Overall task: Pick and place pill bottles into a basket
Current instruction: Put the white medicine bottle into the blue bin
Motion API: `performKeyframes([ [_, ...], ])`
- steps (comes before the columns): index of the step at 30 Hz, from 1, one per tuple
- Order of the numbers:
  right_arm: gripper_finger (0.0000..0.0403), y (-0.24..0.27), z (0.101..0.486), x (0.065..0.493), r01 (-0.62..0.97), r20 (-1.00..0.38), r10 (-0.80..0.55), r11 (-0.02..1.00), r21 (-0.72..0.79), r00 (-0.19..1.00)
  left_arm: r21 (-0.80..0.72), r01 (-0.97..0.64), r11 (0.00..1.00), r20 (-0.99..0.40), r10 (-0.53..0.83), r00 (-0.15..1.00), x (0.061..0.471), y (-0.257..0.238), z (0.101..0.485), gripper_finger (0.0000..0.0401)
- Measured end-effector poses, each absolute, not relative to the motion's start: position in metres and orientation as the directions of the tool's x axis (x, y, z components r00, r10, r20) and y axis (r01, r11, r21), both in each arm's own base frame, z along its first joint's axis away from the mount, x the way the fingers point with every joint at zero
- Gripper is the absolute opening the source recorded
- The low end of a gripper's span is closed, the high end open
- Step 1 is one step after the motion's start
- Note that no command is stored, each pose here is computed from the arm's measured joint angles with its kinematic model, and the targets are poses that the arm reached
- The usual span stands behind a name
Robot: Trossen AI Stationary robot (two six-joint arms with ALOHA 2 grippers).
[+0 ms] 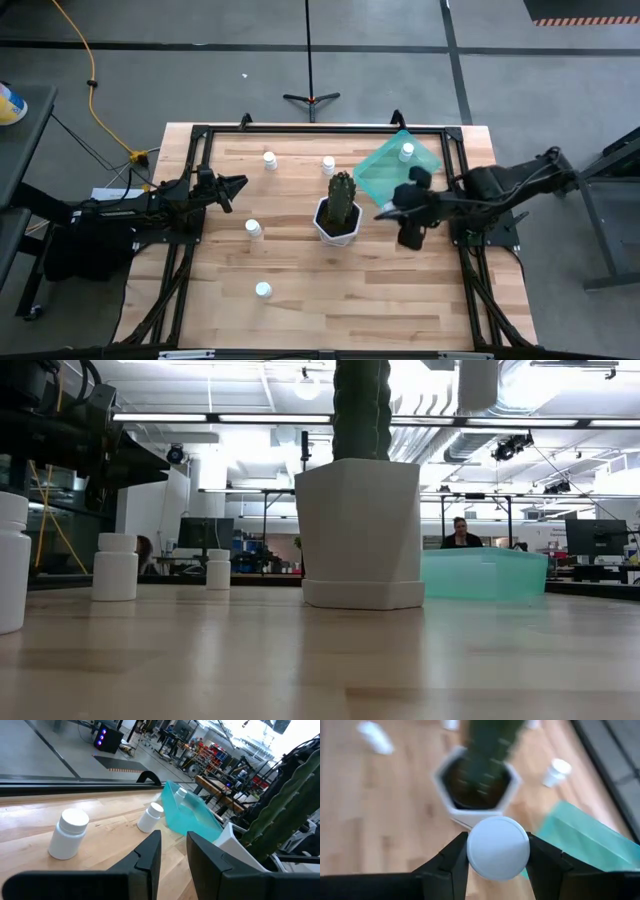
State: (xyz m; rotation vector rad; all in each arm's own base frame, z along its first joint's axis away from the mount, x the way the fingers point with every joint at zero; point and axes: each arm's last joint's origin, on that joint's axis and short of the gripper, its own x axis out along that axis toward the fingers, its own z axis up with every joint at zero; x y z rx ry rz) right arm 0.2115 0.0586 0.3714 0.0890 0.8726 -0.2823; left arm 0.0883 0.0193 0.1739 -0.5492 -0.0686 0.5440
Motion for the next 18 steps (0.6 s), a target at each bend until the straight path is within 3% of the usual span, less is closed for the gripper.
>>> performKeyframes([
  [7, 0.0150, 0.028, 0.372, 0.200, 0.336, -0.810, -0.283, 0.935, -0.113, 0.514, -0.513, -0.474, 0.716, -0.080, 0.509, 0.857, 0.088, 0.019, 0.174, 0.0127],
  [18, 0.0152, -0.037, 0.386, 0.181, 0.450, -0.773, -0.387, 0.881, -0.149, 0.502, -0.506, -0.475, 0.720, -0.080, 0.509, 0.857, 0.088, 0.019, 0.174, 0.0127],
])
